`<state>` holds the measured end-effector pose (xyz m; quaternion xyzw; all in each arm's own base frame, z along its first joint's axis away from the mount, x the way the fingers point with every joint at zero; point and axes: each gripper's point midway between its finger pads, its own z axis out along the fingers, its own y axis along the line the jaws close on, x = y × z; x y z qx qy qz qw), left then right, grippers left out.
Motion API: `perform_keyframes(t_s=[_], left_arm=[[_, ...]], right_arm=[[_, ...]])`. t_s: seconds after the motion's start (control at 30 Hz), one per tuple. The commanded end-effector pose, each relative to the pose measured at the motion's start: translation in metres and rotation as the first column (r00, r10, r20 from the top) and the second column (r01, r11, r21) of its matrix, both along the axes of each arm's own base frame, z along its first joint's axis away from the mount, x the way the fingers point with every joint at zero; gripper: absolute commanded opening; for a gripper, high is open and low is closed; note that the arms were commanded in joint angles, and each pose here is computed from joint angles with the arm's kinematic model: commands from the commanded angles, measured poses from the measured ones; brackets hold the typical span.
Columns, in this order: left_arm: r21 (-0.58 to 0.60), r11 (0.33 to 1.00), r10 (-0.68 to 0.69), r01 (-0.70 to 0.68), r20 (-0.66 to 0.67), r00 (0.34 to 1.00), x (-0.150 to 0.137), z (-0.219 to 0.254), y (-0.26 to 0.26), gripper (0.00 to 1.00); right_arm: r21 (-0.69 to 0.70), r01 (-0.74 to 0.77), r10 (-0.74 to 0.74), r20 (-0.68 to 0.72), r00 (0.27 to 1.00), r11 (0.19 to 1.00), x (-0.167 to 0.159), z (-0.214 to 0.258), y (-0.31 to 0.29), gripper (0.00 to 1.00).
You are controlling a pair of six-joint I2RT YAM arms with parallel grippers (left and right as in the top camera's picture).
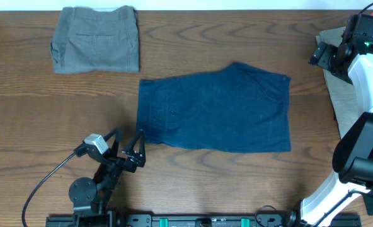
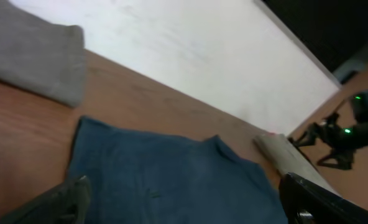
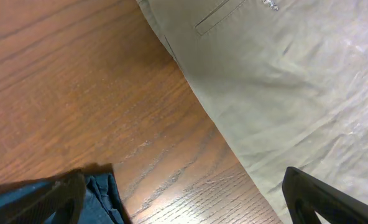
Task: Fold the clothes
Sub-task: 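Grasp the left edge of the blue shorts with the left gripper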
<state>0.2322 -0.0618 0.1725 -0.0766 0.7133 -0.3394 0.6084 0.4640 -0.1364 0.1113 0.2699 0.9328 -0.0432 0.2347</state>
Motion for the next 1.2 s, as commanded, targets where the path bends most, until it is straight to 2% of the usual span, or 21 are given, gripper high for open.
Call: perform_keyframes(t_s=[0.0,0.13,0.27,0.37,0.43,0.53,0.63,0.73,1.17], left_arm=[[0.057,0.998,-0.027,0.024,0.054,0.998,-0.003,0.026,-0.004,0.98],[0.136,0.990,-0.021,0.024,-0.020,1.000,0.007,0.042,-0.001,0.98],[0.208,0.974,-0.037,0.087,-0.235,0.971,0.030,0.044,0.001,0.98],[0.242,0.954,-0.056,0.179,-0.440,0.896,0.048,0.037,0.002,0.98],[0.233,0.941,-0.071,0.246,-0.574,0.816,0.060,0.031,0.003,0.98],[0.191,0.943,-0.076,0.273,-0.673,0.736,0.088,0.021,0.006,0.98],[0.187,0.946,-0.044,0.264,-0.735,0.677,0.112,-0.003,0.015,0.98],[0.164,0.948,-0.045,0.272,-0.780,0.625,0.121,-0.031,0.018,0.98],[0.075,0.924,-0.083,0.374,-0.917,0.389,0.114,-0.132,0.017,0.98]], right_arm=[[-0.006,0.009,-0.009,0.003,1.000,1.000,0.001,0.002,-0.003,0.99],[-0.006,0.009,-0.009,0.003,1.000,1.000,0.001,0.002,-0.003,0.99],[-0.006,0.009,-0.009,0.003,1.000,1.000,0.001,0.002,-0.003,0.99],[-0.006,0.009,-0.009,0.003,1.000,1.000,0.001,0.002,-0.003,0.99],[-0.006,0.009,-0.009,0.003,1.000,1.000,0.001,0.002,-0.003,0.99],[-0.006,0.009,-0.009,0.003,1.000,1.000,0.001,0.002,-0.003,0.99],[-0.006,0.009,-0.009,0.003,1.000,1.000,0.001,0.002,-0.003,0.99],[-0.006,0.009,-0.009,0.003,1.000,1.000,0.001,0.002,-0.003,0.99],[-0.006,0.009,-0.009,0.003,1.000,1.000,0.001,0.002,-0.003,0.99]])
